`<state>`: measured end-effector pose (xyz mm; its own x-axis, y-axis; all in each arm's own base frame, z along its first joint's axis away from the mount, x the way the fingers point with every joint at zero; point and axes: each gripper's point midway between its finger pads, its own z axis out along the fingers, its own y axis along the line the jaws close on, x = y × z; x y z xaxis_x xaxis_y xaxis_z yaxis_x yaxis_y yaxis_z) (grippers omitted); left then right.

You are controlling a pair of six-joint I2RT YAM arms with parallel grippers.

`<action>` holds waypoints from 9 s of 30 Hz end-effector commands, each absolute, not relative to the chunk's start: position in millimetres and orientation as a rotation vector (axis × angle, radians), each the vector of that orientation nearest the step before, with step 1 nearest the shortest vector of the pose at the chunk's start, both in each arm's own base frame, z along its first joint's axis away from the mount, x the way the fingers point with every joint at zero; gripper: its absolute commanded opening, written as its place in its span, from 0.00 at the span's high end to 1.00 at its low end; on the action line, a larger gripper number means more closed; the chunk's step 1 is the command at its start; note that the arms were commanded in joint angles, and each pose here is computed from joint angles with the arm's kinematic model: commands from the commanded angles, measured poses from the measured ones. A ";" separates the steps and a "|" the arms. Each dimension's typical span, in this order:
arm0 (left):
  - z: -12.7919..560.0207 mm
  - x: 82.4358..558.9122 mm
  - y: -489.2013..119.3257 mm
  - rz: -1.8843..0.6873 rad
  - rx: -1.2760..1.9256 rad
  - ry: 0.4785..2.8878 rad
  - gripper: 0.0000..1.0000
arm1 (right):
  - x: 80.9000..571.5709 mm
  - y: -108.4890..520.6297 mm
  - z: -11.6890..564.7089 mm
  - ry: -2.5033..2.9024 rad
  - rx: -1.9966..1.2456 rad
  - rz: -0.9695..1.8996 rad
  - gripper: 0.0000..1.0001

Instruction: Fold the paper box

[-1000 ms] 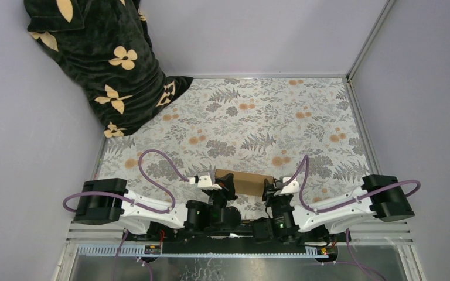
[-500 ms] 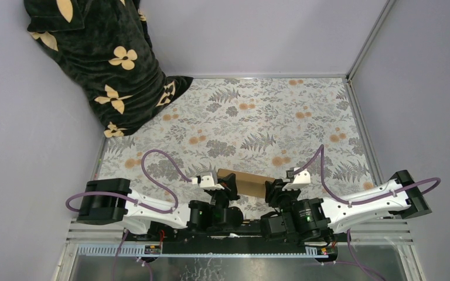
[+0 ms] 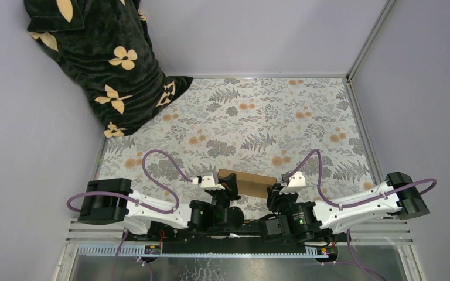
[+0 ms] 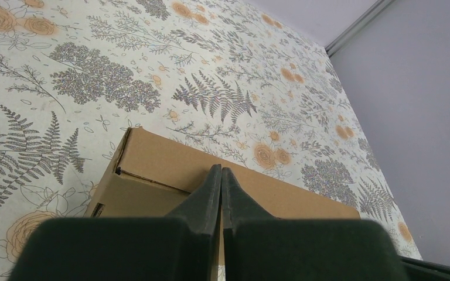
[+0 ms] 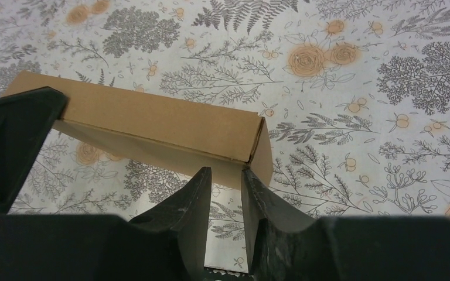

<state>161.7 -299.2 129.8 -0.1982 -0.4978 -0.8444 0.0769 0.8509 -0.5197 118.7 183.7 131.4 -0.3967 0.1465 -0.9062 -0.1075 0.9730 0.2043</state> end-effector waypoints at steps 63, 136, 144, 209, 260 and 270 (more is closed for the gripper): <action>11.1 153.7 -275.8 -0.301 -0.039 2.099 0.94 | 189.6 72.3 103.7 2.281 0.498 -0.096 0.31; 168.1 161.1 -161.2 -0.346 -0.145 1.986 0.82 | 167.3 113.7 54.4 2.439 0.489 0.213 0.47; 108.2 169.1 -168.9 -0.265 -0.136 2.091 0.79 | 177.9 141.1 61.9 2.468 0.402 0.216 0.47; 85.3 241.1 -246.1 -0.501 0.131 2.003 0.87 | 251.4 214.1 99.5 2.289 0.090 0.172 0.42; 17.2 83.7 -213.7 -0.497 0.042 2.406 0.73 | 117.4 208.6 50.9 2.426 0.008 0.238 0.32; 18.5 66.8 -204.6 -0.561 0.034 2.492 0.55 | 118.1 209.2 71.6 2.426 -0.066 0.204 0.31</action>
